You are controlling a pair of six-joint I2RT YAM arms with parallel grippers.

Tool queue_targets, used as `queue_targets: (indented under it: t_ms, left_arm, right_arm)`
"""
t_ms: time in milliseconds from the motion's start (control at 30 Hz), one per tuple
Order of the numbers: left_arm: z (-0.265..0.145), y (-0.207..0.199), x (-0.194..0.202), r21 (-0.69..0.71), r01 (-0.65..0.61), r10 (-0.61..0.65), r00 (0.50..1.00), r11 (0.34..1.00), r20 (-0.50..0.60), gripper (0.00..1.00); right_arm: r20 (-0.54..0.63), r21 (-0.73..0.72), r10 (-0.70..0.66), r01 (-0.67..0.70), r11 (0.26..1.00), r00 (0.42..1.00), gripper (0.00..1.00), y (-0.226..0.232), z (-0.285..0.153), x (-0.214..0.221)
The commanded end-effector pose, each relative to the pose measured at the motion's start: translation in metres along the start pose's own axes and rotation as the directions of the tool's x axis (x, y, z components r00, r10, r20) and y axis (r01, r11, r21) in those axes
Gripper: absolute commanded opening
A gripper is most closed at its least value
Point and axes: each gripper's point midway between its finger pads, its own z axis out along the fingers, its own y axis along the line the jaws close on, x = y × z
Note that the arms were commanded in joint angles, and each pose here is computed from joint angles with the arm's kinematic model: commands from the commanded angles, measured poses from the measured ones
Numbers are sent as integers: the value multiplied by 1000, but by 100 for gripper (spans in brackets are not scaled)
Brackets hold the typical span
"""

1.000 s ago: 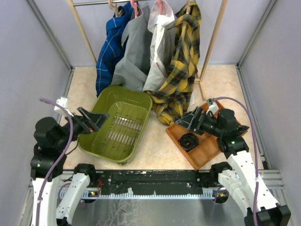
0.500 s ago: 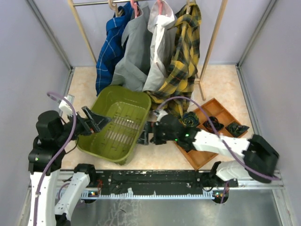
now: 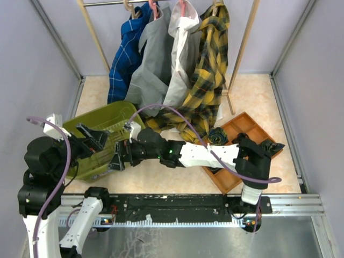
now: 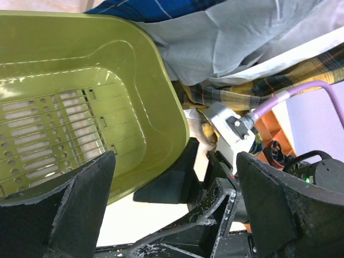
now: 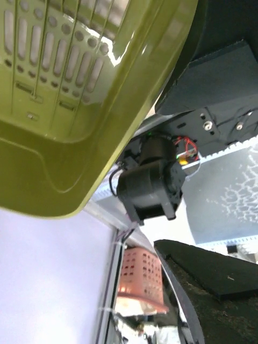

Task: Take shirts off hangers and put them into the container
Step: Move the bin to the center of the board.

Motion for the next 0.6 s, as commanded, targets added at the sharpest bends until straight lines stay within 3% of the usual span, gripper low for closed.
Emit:
queue_targets:
  t_ms: [0, 133, 200, 367, 567]
  left_arm:
    - [-1, 13, 1, -69, 7, -7, 1000, 998, 9, 99]
    - [16, 10, 25, -10, 15, -15, 995, 1000, -95, 99]
    - [23, 2, 36, 47, 33, -26, 990, 998, -141, 99]
    - [37, -9, 51, 146, 64, -34, 979, 987, -201, 99]
    - [45, -10, 56, 158, 74, -35, 972, 985, -233, 99]
  right_arm:
    - [96, 113, -149, 138, 984, 984, 99, -3, -32, -33]
    - [236, 368, -292, 193, 909, 927, 99, -36, -102, -64]
    - [264, 493, -304, 143, 858, 915, 99, -67, -143, -67]
    - [294, 521, -41, -124, 844, 955, 99, -141, -215, -47]
    - [289, 581, 46, -213, 786, 956, 99, -186, -229, -29]
